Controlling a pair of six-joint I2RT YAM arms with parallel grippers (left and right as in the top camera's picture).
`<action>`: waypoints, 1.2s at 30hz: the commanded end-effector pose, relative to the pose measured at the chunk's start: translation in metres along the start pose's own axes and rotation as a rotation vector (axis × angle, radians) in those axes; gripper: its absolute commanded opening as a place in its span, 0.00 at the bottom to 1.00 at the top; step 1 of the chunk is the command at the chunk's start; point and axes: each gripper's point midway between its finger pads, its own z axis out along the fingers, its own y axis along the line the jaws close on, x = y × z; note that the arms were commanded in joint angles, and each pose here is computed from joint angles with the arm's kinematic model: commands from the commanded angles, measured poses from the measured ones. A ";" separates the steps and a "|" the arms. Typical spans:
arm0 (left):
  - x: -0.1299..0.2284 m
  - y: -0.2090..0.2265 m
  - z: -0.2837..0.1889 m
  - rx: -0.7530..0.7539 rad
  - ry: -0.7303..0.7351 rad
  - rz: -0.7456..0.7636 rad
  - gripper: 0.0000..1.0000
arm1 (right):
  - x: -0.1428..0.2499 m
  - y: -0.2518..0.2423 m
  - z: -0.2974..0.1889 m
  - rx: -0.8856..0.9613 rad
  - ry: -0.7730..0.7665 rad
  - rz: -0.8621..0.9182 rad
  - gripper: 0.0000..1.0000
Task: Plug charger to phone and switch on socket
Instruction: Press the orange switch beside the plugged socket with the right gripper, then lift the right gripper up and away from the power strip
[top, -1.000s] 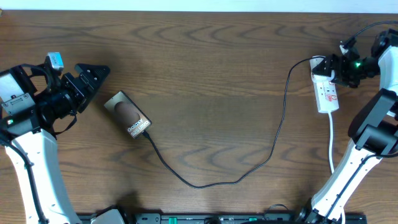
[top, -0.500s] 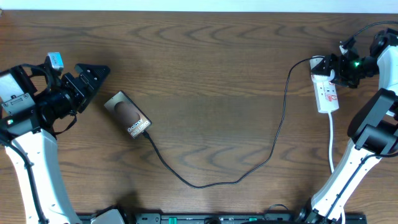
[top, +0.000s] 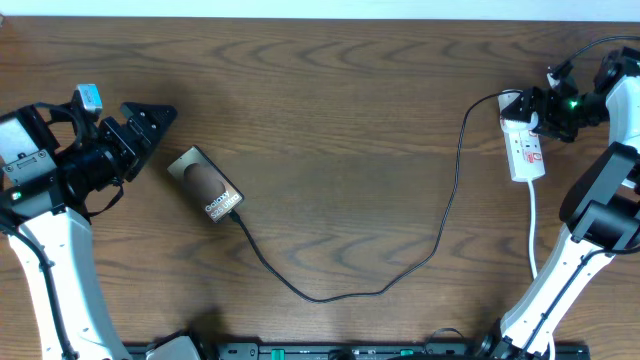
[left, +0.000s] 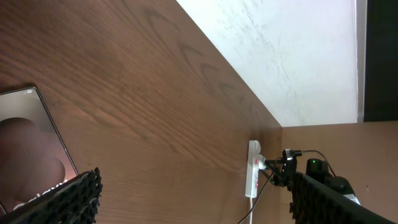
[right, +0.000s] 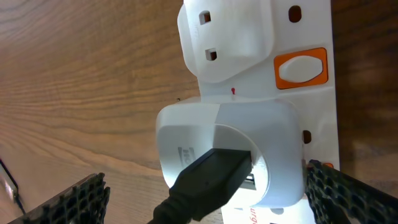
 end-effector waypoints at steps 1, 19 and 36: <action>0.001 -0.002 -0.001 0.007 0.001 0.017 0.95 | 0.012 0.028 0.029 -0.125 0.060 0.022 0.99; 0.001 -0.002 -0.001 0.007 0.001 0.017 0.95 | 0.014 0.046 0.042 -0.112 0.092 0.043 0.99; 0.001 -0.002 -0.001 0.007 0.001 0.016 0.95 | 0.010 -0.015 -0.043 0.204 0.067 0.281 0.99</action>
